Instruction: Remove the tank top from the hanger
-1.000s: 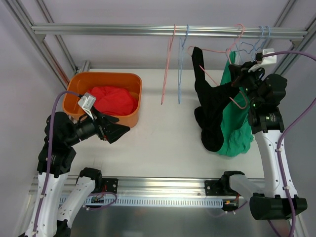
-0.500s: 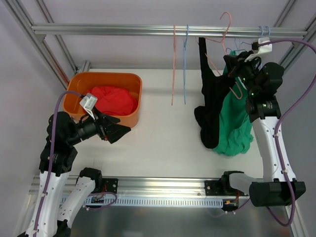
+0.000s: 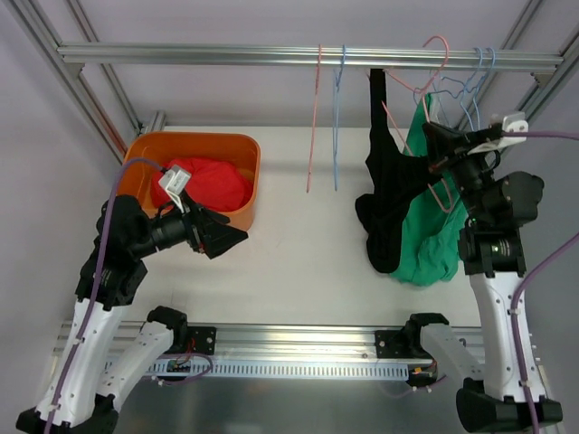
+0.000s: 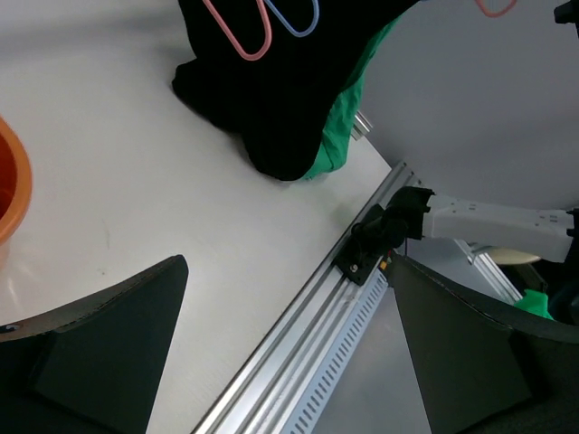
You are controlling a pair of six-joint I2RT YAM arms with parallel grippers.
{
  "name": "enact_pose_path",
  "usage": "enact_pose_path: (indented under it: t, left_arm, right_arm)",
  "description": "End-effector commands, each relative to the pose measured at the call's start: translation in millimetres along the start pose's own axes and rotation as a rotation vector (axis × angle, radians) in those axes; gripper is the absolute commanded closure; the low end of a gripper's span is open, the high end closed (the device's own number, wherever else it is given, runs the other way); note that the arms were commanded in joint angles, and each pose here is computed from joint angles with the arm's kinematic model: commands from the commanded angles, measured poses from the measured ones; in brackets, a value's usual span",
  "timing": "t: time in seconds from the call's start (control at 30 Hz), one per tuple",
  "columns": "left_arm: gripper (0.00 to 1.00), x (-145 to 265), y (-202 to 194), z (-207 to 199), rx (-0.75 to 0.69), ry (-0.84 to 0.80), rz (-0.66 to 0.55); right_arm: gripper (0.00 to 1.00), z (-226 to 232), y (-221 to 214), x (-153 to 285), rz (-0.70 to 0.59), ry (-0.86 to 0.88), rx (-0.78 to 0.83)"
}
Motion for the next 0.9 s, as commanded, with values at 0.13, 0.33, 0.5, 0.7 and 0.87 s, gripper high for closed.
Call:
enact_pose_path:
  t: [0.13, 0.33, 0.5, 0.7, 0.87]
  left_arm:
    - [0.01, -35, 54, -57, -0.171, -0.05, -0.084]
    - [0.01, -94, 83, -135, -0.364, -0.122, -0.084]
    - [0.04, -155, 110, -187, -0.405, -0.176, -0.114]
    - [0.14, -206, 118, -232, -0.425, -0.264, -0.14]
    - [0.39, -230, 105, -223, -0.423, -0.213, -0.115]
  right_arm:
    - [1.0, 29, 11, 97, 0.032, -0.051, -0.036]
    - [1.0, 51, 31, 194, 0.071, -0.164, -0.044]
    - [1.0, 78, 54, 253, 0.107, -0.162, -0.048]
    - [1.0, 105, 84, 277, 0.065, -0.067, -0.047]
    - [1.0, 103, 92, 279, 0.052, -0.057, -0.066]
Point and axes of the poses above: each gripper's point midway between its finger pads, its own x axis back along the fingers, its own z axis along the line the jaws close on, y = z × x, the point moved 3 cm from there along x, back along the fingers, and after that the axes turned 5 degrees about -x, right-handed, at the moved point
